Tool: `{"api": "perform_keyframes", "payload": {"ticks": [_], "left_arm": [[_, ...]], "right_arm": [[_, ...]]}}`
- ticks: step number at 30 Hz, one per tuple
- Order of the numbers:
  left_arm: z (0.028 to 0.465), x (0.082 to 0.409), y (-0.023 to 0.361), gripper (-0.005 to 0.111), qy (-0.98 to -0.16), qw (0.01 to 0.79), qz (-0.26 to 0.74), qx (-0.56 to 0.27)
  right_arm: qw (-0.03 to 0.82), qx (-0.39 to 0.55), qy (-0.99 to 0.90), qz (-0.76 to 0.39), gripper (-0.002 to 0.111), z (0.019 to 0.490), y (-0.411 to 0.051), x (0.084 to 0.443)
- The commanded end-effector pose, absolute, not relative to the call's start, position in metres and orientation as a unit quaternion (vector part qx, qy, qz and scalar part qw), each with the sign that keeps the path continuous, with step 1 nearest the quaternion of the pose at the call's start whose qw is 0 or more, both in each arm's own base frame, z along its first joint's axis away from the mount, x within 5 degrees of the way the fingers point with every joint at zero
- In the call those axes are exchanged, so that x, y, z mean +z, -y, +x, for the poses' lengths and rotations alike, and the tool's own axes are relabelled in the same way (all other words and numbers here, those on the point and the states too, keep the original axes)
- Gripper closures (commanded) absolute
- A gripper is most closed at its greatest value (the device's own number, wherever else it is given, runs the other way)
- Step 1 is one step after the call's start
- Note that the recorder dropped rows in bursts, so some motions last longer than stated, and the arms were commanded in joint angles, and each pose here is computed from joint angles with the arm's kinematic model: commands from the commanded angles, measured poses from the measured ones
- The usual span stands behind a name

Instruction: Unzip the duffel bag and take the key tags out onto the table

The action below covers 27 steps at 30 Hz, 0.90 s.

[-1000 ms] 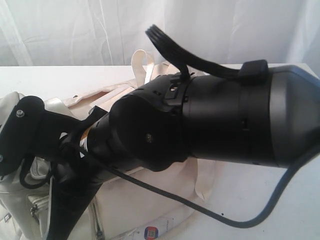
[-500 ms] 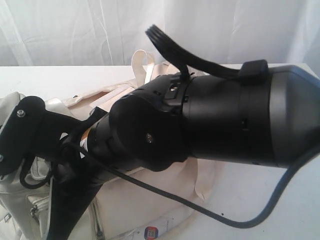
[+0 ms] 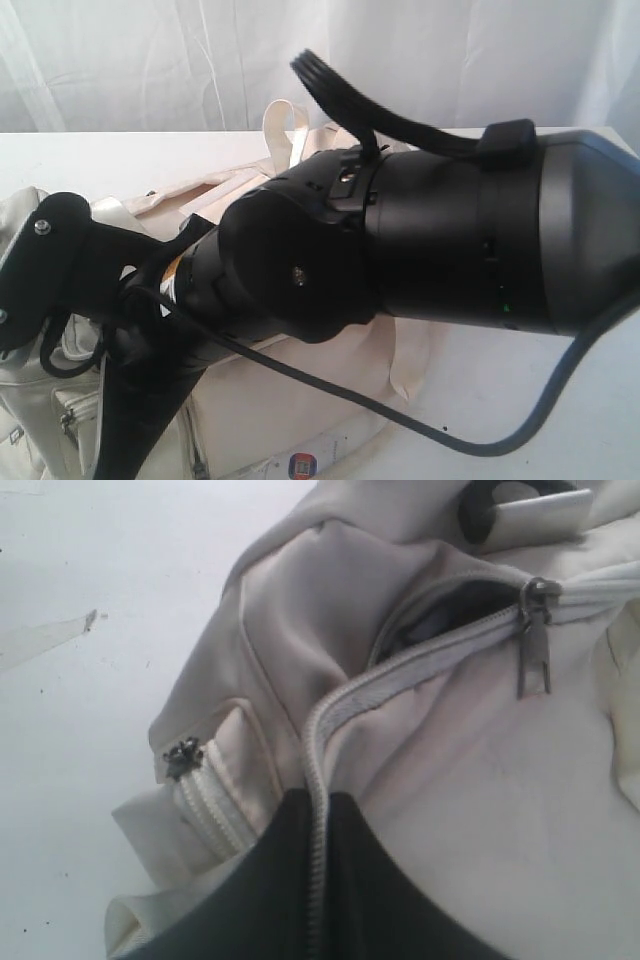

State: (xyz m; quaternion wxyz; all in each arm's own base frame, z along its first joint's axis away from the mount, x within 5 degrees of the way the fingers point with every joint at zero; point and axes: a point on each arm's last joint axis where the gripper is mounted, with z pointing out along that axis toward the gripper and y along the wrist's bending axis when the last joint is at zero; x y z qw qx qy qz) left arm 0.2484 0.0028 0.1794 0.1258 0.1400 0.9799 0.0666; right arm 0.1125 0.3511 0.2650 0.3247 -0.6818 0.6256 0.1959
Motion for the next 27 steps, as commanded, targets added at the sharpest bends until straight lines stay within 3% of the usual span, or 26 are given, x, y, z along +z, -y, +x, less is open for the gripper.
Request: {"api": "perform_keyframes", "payload": {"ticks": [1, 7, 13, 17, 20, 22, 24, 25, 27], "left_arm": [[0.249, 0.167, -0.003, 0.096, -0.984, 0.103, 0.134, 0.059], [0.252, 0.164, -0.001, 0.053, -0.984, 0.109, 0.128, 0.052], [0.259, 0.190, -0.003, 0.049, -0.988, 0.079, 0.120, 0.057], [0.266, 0.250, -0.005, 0.056, -0.989, 0.084, 0.106, 0.067], [0.260, 0.312, -0.005, 0.080, -0.981, 0.154, 0.094, 0.075], [0.253, 0.346, 0.001, 0.092, -0.972, 0.217, 0.085, 0.039], [0.241, 0.370, 0.025, 0.104, -0.936, 0.277, 0.210, -0.053], [0.232, 0.380, 0.041, 0.107, -0.888, 0.308, 0.322, -0.111], [0.216, 0.388, 0.061, 0.107, -0.784, 0.327, 0.493, -0.188]], "right_arm": [[0.307, 0.196, -0.635, -0.682, 0.108, 0.111, -0.347, 0.264], [0.306, 0.196, -0.635, -0.682, 0.108, 0.111, -0.347, 0.264], [0.305, 0.196, -0.635, -0.682, 0.108, 0.111, -0.347, 0.264], [0.305, 0.196, -0.635, -0.682, 0.108, 0.111, -0.347, 0.264], [0.305, 0.196, -0.635, -0.682, 0.108, 0.111, -0.347, 0.264], [0.307, 0.196, -0.635, -0.681, 0.108, 0.111, -0.347, 0.264], [0.308, 0.197, -0.635, -0.681, 0.108, 0.111, -0.347, 0.265], [0.308, 0.198, -0.636, -0.679, 0.108, 0.111, -0.347, 0.265], [0.305, 0.202, -0.644, -0.672, 0.108, 0.111, -0.347, 0.265]]}}
